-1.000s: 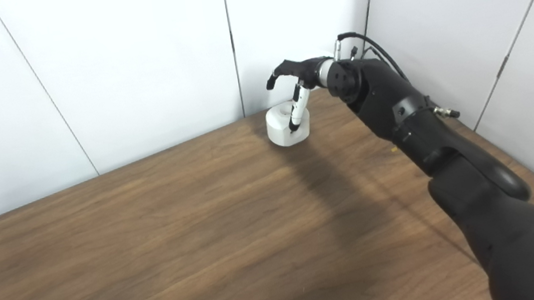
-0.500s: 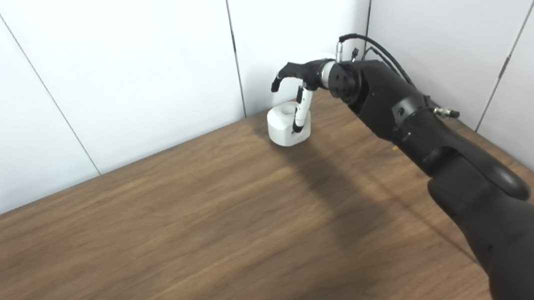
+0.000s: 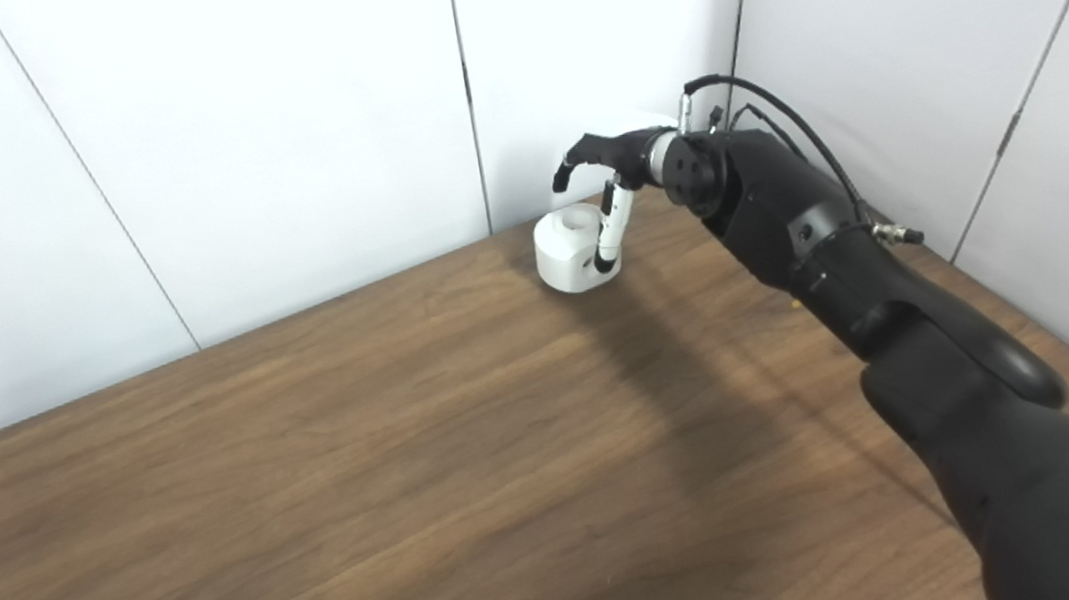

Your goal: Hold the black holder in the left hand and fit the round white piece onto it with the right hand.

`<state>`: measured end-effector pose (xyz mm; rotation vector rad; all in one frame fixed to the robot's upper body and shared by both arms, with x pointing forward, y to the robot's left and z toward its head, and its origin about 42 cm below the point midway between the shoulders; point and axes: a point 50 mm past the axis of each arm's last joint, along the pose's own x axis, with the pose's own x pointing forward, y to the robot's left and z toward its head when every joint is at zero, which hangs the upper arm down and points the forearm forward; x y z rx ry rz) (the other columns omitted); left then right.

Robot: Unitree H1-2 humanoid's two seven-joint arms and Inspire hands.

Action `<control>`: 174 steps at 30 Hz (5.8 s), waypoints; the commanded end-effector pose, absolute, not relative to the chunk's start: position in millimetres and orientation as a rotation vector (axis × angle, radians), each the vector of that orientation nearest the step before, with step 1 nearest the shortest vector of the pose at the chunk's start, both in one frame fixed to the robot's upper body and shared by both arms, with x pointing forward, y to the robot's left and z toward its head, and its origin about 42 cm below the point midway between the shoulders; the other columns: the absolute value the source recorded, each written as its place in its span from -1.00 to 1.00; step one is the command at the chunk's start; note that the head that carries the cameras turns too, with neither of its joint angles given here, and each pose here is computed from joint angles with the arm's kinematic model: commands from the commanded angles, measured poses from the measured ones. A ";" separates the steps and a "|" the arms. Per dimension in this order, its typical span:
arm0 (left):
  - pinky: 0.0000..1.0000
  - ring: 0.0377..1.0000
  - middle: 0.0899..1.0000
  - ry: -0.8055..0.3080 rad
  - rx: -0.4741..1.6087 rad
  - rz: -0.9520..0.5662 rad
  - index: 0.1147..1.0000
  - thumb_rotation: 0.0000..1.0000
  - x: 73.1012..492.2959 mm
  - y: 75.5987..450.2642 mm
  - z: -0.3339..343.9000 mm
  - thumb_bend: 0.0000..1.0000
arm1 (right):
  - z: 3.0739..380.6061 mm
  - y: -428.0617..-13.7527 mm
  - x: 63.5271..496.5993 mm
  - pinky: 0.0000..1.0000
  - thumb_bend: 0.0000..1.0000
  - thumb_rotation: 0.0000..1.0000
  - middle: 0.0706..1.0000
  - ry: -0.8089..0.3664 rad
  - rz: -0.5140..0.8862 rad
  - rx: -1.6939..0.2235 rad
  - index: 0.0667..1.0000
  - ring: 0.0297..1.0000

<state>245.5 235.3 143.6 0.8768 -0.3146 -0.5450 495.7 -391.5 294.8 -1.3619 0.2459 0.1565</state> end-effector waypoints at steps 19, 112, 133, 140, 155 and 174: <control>0.59 0.53 0.22 -0.288 0.903 -0.568 -0.17 -0.92 237.5 243.5 145.0 0.04 | 305.7 -403.0 498.7 0.52 0.11 -0.74 0.57 0.064 0.053 -1.429 -0.07 0.66; 0.72 0.62 0.26 -0.298 0.912 -0.554 -0.17 -0.91 255.2 225.9 125.7 0.04 | 369.7 -278.9 351.9 1.00 0.05 -0.71 0.72 -0.558 0.560 -1.413 -0.11 1.00; 0.78 0.64 0.26 -0.293 0.946 -0.451 -0.17 -0.91 254.8 214.0 131.5 0.04 | 371.6 -234.9 304.9 1.00 0.04 -0.73 0.67 -0.650 0.531 -1.271 -0.11 1.00; 0.80 0.64 0.28 -0.288 0.947 -0.406 -0.17 -0.91 254.7 210.6 134.9 0.04 | 364.3 -234.6 297.6 1.00 0.04 -0.73 0.69 -0.617 0.484 -1.247 -0.11 1.00; 0.81 0.65 0.28 -0.272 0.929 -0.409 -0.17 -0.90 253.1 201.8 136.3 0.04 | 354.5 -229.5 279.1 1.00 0.05 -0.74 0.66 -0.594 0.451 -1.192 -0.11 1.00; 0.85 0.66 0.29 -0.271 0.925 -0.416 -0.17 -0.90 255.6 189.4 137.1 0.05 | 332.4 -217.0 268.7 1.00 0.04 -0.74 0.62 -0.546 0.511 -1.139 -0.11 1.00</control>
